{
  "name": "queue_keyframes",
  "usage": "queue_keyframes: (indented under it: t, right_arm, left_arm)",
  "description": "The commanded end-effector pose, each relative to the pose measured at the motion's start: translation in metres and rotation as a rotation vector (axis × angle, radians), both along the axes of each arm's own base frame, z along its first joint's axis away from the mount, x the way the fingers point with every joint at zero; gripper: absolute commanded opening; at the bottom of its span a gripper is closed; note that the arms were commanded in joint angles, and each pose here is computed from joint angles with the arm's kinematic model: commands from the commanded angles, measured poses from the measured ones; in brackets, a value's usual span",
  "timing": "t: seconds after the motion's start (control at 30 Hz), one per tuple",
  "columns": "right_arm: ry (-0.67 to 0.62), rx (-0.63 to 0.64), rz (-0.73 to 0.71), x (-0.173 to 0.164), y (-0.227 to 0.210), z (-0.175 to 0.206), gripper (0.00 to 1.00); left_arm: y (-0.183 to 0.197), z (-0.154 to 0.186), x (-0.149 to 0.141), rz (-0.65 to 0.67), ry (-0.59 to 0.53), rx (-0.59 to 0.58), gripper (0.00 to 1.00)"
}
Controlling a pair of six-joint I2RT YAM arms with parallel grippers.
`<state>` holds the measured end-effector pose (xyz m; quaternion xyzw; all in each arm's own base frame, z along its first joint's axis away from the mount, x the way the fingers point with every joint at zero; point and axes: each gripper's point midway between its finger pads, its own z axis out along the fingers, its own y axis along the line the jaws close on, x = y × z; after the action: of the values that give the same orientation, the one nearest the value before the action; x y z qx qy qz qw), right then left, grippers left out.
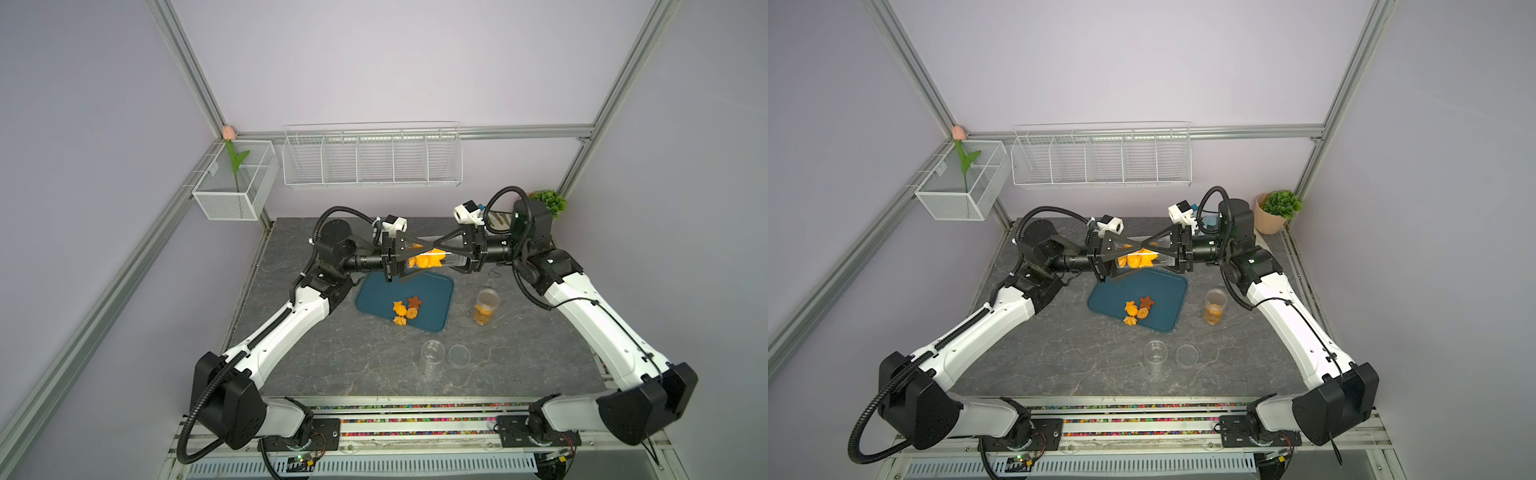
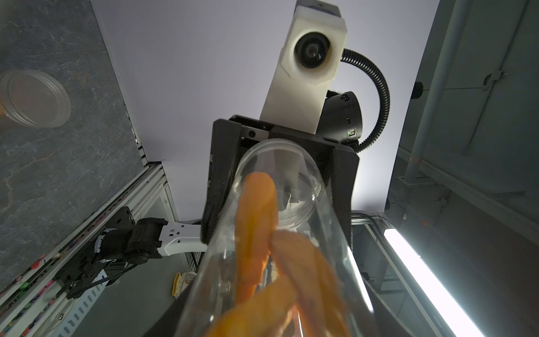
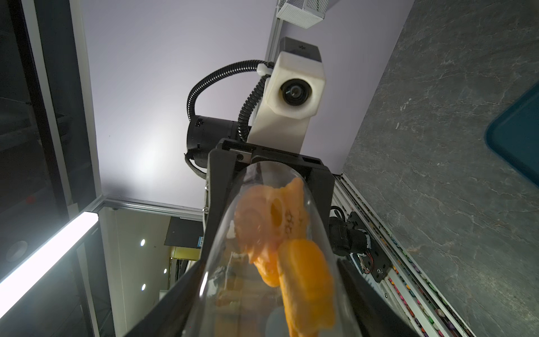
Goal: Pour the cookies out of the jar
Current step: Pick up the jar from the center of the board.
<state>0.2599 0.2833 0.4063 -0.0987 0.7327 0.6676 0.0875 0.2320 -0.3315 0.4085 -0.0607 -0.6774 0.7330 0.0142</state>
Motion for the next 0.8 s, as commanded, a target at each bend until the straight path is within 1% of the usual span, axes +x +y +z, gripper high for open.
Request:
queue_keyframes:
  t: [0.0, 0.2, 0.33, 0.37, 0.43, 0.67, 0.77]
  right_arm:
    - [0.023, 0.0, 0.037, -0.01, 0.002, 0.001, 0.72]
    - [0.019, 0.0, 0.031, -0.009, 0.002, 0.003, 0.77]
    - [0.013, 0.001, 0.025, -0.008, 0.001, 0.005, 0.88]
    - [0.008, 0.002, 0.025, -0.008, 0.001, 0.007, 0.92]
    - [-0.009, 0.0, 0.015, -0.007, 0.0, 0.01, 0.88]
    - [-0.038, -0.001, -0.074, 0.009, -0.018, 0.023, 0.88]
    - [-0.031, 0.003, -0.096, 0.013, -0.028, 0.025, 0.88]
  left_arm:
    - [0.002, 0.016, -0.005, -0.004, -0.046, -0.047, 0.58]
    - [0.003, 0.013, -0.007, -0.005, -0.038, -0.043, 0.57]
    - [0.003, 0.012, -0.007, -0.004, -0.037, -0.042, 0.57]
    - [0.003, 0.012, -0.007, -0.005, -0.037, -0.042, 0.57]
    - [0.003, 0.013, -0.007, -0.006, -0.038, -0.043, 0.57]
    - [0.002, 0.009, -0.006, -0.008, -0.033, -0.038, 0.56]
    - [0.001, 0.006, -0.004, -0.009, -0.03, -0.037, 0.57]
